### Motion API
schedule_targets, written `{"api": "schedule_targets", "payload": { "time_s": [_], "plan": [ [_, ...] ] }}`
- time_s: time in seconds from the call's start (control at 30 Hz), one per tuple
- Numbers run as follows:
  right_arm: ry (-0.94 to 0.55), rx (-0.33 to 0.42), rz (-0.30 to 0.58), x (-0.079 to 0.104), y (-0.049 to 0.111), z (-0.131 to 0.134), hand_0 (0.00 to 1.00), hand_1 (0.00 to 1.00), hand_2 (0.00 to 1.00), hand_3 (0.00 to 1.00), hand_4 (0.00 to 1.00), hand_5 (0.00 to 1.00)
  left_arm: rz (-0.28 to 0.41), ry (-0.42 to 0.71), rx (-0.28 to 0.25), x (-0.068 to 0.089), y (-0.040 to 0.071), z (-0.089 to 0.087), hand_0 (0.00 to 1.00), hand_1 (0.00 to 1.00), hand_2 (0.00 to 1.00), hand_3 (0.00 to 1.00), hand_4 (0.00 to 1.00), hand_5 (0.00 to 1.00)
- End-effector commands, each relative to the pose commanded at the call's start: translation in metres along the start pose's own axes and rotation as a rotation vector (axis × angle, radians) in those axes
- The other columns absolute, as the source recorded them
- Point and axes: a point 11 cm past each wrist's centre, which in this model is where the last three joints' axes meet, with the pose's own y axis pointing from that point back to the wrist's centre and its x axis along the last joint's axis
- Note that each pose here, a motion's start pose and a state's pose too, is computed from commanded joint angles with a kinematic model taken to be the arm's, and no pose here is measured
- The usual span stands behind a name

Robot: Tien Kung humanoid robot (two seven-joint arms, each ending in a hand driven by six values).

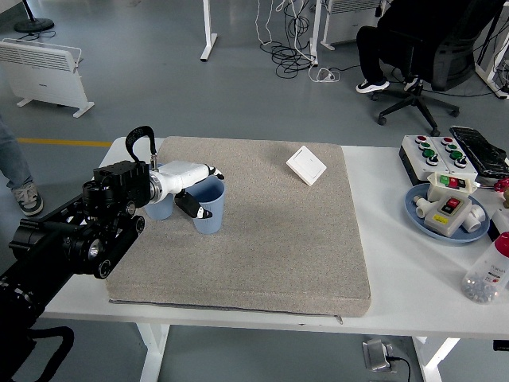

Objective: Push cup pick cup insert cup

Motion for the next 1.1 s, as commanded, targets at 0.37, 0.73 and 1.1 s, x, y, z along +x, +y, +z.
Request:
{"api": "schedule_targets", "payload": {
  "time_s": [0.37,0.73,1.1],
  "plan": [
    [-0.001,-0.001,0.0,0.0,0.0,0.0,0.761,0.665,0.685,0.566,0.106,0.47,-0.017,-0.018,0.007,-0.004,0.001,-0.005,0.495,0.66,0.871,0.703,0.529,0.002],
    [-0.002,-0.003,0.0,0.0,0.0,0.002,0.762,0.665,0.685,0.566,0.106,0.47,-0.017,-0.046,-0.011,-0.008,0.002,-0.002,0.501,0.54,0.569,0.546,0.348,0.002],
    [-0.008,-0.011,0.003,0.002,-0.001,0.007,0.761,0.665,0.685,0.566,0.106,0.471,-0.017,-0.109,-0.048,0.001,0.007,0.014,0.492,0.43,0.422,0.453,0.337,0.002]
  ]
}}
